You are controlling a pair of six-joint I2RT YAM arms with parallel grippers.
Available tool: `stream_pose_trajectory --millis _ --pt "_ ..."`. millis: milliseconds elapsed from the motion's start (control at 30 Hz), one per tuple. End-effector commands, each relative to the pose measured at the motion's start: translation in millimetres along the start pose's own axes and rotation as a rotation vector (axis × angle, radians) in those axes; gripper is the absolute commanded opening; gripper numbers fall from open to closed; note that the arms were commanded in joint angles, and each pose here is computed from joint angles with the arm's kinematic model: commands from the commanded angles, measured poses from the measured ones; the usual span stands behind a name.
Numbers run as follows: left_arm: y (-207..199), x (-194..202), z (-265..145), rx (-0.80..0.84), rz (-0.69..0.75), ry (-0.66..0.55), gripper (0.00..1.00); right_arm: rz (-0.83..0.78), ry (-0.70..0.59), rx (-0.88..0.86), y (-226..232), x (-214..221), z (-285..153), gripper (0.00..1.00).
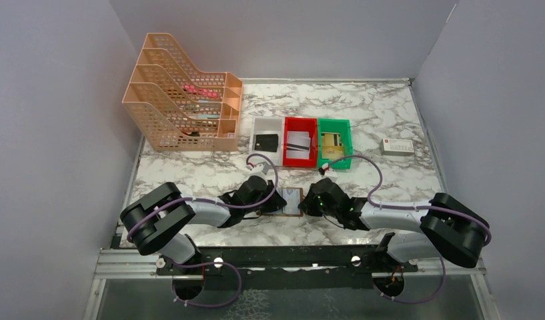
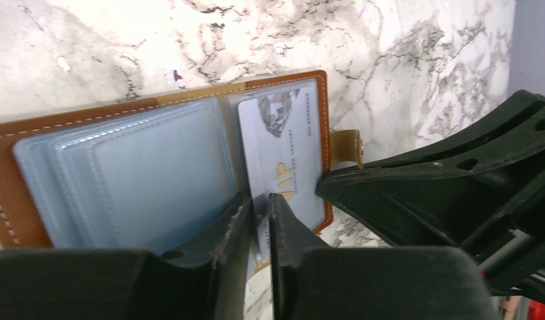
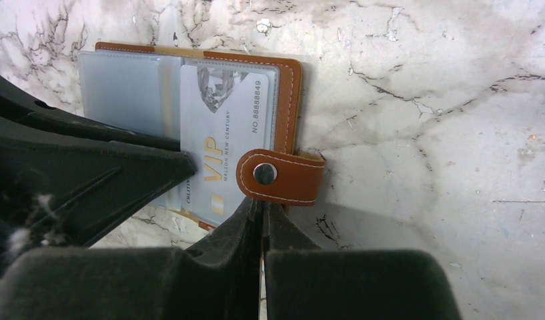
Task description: Take the credit cards out of the card holder
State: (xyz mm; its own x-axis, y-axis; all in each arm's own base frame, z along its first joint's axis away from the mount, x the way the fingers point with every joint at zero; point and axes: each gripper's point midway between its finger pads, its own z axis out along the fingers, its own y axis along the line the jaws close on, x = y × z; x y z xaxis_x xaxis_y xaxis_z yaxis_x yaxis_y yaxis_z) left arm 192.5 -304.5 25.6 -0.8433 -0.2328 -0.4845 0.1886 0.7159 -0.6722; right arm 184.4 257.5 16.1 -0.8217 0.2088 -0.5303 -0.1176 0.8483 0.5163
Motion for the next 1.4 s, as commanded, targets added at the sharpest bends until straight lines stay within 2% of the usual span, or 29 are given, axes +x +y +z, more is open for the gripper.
stream_pose_trajectory --millis 0,167,400,1133,1367 --pt "45 34 -7 -0.143 0.031 0.109 0.14 -0.012 0.174 0.076 -31 48 -2 0.07" --pt "39 28 -11 -0.120 0.043 0.089 0.00 -0.013 0.163 0.098 -35 45 -3 0.07" --pt "39 24 -15 -0.119 0.063 0.074 0.00 -0.011 0.145 0.132 -41 43 -4 0.05" --pt "67 10 -38 -0.314 0.154 0.047 0.00 -0.004 0.117 0.152 -42 35 -9 0.03" --pt "54 12 -36 -0.242 0.168 0.070 0.00 -0.060 0.094 0.082 -20 19 -13 0.09"
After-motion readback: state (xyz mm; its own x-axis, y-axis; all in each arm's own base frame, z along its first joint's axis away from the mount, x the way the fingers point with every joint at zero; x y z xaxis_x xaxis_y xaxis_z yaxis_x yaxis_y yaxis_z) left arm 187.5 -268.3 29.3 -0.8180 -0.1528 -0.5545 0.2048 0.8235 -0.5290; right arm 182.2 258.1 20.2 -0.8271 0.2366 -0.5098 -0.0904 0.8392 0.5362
